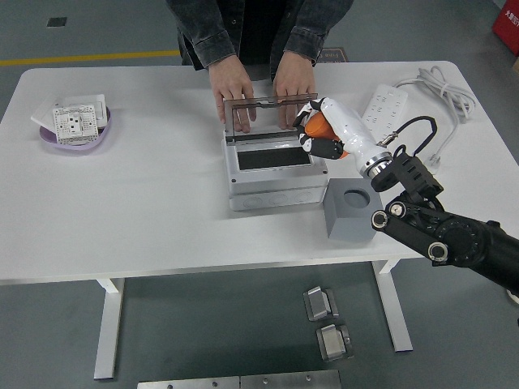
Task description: Pick up the cylinder from the cube,place it in the box,flap close box
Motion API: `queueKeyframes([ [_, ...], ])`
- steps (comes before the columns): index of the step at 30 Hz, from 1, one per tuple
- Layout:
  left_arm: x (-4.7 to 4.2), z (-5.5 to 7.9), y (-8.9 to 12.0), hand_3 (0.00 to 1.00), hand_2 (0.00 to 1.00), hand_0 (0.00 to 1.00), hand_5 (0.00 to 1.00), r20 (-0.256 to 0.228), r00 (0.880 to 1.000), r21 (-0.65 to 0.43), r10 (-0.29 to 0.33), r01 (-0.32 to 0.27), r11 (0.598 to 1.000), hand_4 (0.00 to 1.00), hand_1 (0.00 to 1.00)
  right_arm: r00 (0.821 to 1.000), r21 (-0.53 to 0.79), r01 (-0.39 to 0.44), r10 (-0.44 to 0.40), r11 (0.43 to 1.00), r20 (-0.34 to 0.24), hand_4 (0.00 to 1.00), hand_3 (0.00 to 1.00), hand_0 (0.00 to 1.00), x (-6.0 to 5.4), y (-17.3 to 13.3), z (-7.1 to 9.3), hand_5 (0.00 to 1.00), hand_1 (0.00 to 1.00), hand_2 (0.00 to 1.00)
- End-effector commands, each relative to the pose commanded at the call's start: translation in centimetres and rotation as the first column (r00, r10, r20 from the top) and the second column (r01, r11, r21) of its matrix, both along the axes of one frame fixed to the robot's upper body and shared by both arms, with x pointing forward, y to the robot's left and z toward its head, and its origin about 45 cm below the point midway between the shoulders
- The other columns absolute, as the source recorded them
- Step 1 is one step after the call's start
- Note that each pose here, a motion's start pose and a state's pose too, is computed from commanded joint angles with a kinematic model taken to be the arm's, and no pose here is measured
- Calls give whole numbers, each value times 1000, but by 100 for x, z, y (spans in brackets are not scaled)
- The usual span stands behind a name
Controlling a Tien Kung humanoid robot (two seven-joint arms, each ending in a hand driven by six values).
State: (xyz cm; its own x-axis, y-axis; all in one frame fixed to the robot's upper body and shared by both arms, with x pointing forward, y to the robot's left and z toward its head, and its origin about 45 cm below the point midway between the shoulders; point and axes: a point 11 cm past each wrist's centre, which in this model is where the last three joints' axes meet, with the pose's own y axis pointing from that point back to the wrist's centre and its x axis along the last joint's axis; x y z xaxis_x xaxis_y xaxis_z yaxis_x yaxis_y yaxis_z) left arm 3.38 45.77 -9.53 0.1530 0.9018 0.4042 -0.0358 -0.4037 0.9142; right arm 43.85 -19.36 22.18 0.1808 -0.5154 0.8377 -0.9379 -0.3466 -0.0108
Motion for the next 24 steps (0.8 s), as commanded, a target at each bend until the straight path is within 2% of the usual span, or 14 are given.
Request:
queueKeyframes([
  [5, 3, 4, 10, 631, 605, 623, 273, -2, 1000, 2, -4, 4, 1000, 685, 642, 998, -55, -64, 63, 996, -6, 2, 185, 2, 59, 220, 27, 2, 47, 213],
  [10, 24, 10, 18, 631, 605, 623, 274, 0, 1000, 4, -8, 8, 1000, 685, 643, 993, -109, -120, 118, 987, -25, 2, 187, 2, 90, 326, -29, 2, 52, 212],
  [24, 63, 14, 16, 630, 604, 623, 272, 5, 1000, 4, -16, 16, 1000, 682, 643, 978, -241, -207, 196, 948, -70, 2, 205, 2, 113, 325, -246, 2, 80, 227],
])
